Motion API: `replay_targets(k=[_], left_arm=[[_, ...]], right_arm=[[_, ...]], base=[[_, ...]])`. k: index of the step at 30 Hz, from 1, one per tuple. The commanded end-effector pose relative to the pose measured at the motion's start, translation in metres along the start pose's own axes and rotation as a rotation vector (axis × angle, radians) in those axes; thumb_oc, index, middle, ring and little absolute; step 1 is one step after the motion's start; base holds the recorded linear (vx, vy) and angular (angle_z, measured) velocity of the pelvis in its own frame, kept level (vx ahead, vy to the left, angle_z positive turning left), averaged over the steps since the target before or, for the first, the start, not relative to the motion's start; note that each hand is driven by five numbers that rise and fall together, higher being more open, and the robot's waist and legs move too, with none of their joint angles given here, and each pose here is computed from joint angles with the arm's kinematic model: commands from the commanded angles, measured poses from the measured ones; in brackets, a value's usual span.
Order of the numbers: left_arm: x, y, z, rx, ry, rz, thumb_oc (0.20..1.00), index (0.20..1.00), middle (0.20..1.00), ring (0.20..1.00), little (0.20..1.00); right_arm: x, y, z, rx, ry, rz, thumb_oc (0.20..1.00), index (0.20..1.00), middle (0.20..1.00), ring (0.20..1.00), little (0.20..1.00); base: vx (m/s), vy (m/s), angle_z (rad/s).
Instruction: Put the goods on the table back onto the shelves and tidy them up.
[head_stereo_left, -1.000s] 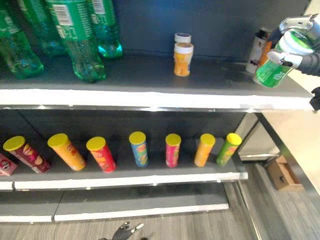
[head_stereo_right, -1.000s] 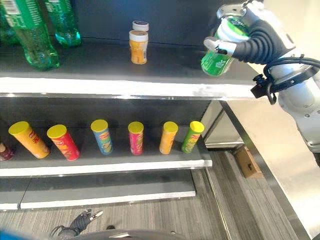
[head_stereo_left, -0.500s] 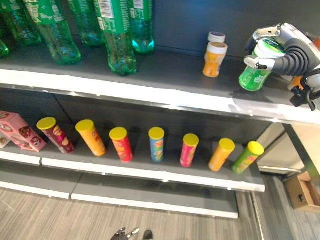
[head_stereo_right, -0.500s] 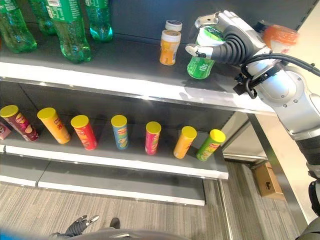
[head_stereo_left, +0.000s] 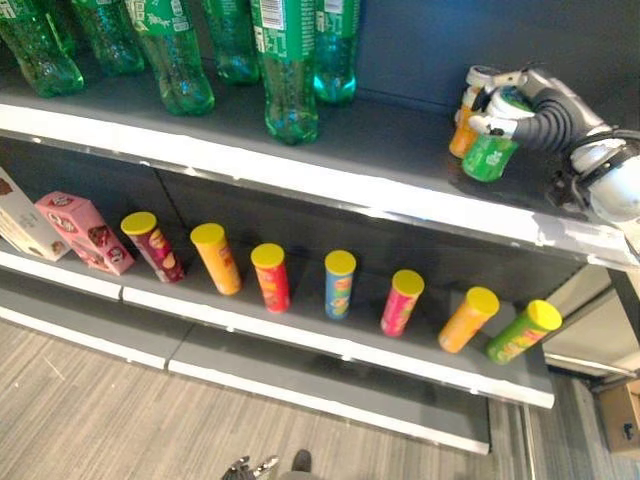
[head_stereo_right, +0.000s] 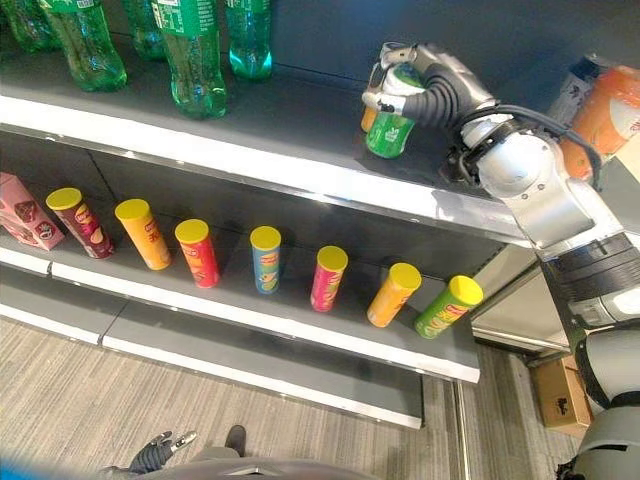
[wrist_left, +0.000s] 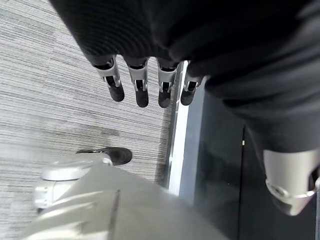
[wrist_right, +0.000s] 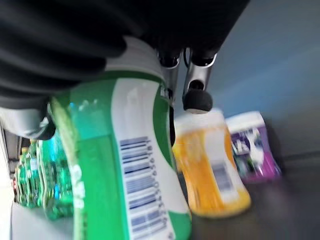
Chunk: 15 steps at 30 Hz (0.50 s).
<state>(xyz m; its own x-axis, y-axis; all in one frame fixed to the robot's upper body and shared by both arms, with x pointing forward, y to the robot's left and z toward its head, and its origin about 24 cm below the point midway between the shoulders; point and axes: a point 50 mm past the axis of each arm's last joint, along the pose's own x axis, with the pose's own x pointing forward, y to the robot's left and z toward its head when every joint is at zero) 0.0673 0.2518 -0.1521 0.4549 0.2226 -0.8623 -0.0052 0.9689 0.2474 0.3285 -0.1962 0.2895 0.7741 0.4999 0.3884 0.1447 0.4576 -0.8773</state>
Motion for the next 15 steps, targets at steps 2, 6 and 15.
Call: replay_targets(k=[2,6,15], left_arm=[[0.005,0.013,0.016,0.003,-0.037,0.031,1.0,1.0,1.0,1.0,1.0],[0.005,0.012,0.018,0.007,-0.047,0.023,1.0,1.0,1.0,1.0,1.0],[0.006,0.013,0.024,0.043,-0.069,0.013,1.0,1.0,1.0,1.0,1.0]], right_arm=[[0.012,-0.011,0.014,-0.052,-0.059,0.006,0.2,0.2,0.2,0.2,0.2],[0.008,-0.008,0.014,-0.059,-0.061,0.039,0.2,0.2,0.2,0.2,0.2],[0.007,-0.004,0.014,-0.057,-0.058,0.07,0.2,0.2,0.2,0.2,0.2]], base=[[0.0,0.0,0.0],[-0.04,0.034,0.0],[0.0,0.002,-0.01]])
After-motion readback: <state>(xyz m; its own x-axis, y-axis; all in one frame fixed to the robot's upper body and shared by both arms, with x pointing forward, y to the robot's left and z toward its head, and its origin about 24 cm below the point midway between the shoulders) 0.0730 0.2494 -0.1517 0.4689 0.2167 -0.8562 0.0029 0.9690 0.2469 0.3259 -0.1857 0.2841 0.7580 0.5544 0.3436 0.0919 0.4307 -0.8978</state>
